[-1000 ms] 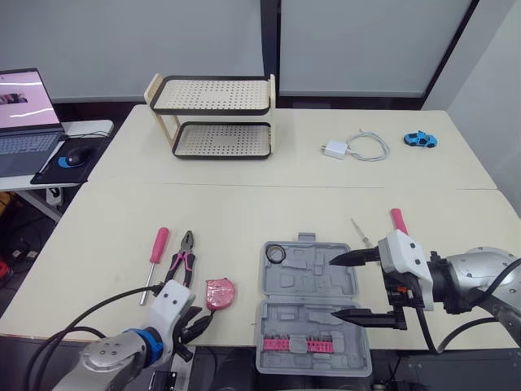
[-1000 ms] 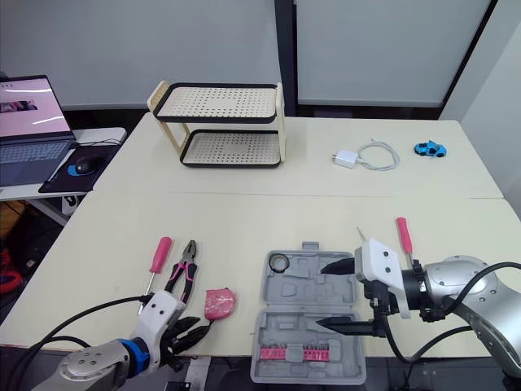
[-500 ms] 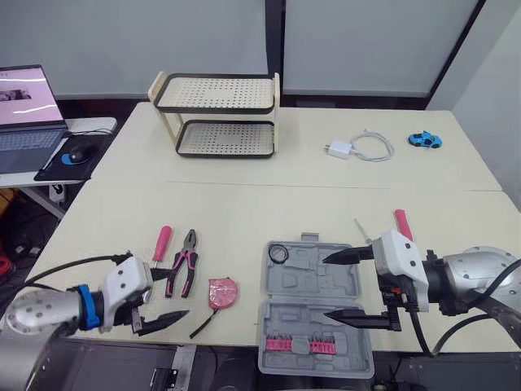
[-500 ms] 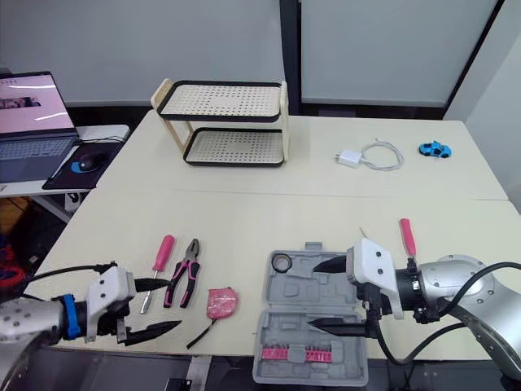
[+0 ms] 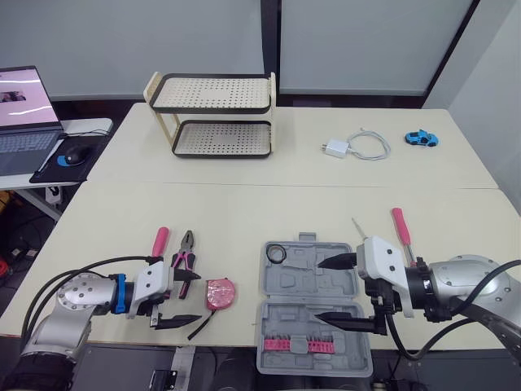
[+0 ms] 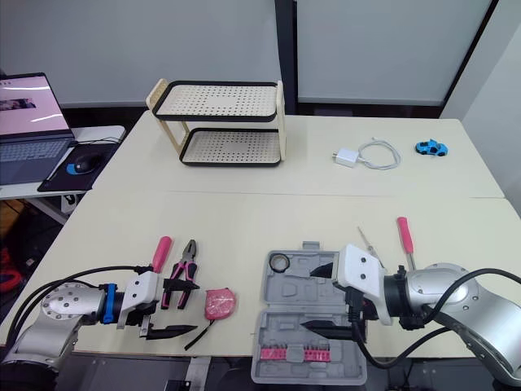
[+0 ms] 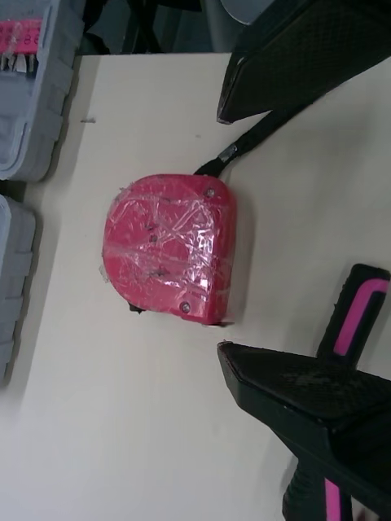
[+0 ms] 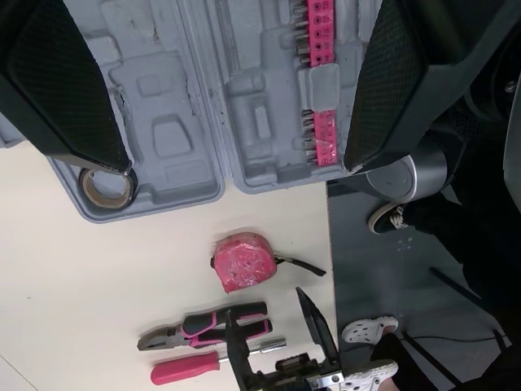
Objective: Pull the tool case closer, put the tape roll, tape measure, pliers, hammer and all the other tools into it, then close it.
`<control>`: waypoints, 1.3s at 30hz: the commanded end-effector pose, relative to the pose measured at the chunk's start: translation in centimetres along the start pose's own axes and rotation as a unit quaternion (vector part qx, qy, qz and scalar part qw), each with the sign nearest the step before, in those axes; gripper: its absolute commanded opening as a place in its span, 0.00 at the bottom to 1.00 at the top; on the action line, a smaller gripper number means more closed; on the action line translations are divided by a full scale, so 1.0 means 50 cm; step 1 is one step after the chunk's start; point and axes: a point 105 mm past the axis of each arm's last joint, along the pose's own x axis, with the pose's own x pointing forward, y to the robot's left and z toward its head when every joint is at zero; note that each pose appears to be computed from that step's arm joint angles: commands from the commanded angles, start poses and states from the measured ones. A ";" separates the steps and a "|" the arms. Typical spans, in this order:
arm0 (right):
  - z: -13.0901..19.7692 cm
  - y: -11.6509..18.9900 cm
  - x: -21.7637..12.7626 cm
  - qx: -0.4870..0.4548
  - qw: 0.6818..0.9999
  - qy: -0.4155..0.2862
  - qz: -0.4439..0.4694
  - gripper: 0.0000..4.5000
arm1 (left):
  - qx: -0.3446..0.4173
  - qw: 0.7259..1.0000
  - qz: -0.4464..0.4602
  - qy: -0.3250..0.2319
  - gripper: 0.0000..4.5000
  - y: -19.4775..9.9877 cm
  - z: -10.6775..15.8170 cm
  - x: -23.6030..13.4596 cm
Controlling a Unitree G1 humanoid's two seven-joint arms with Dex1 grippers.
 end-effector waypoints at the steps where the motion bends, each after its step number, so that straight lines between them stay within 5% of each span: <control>1: 0.013 0.011 0.002 -0.015 1.000 -0.008 0.009 1.00 | 0.017 1.000 -0.016 -0.004 0.99 0.004 0.005 0.012; 37: 0.014 0.010 0.006 -0.011 1.000 -0.013 0.006 1.00 | 0.027 0.998 -0.034 0.040 0.99 0.009 -0.013 0.075; 39: 0.015 0.010 0.006 -0.011 1.000 -0.016 0.005 1.00 | 0.029 0.998 -0.035 0.042 0.86 0.008 -0.016 0.073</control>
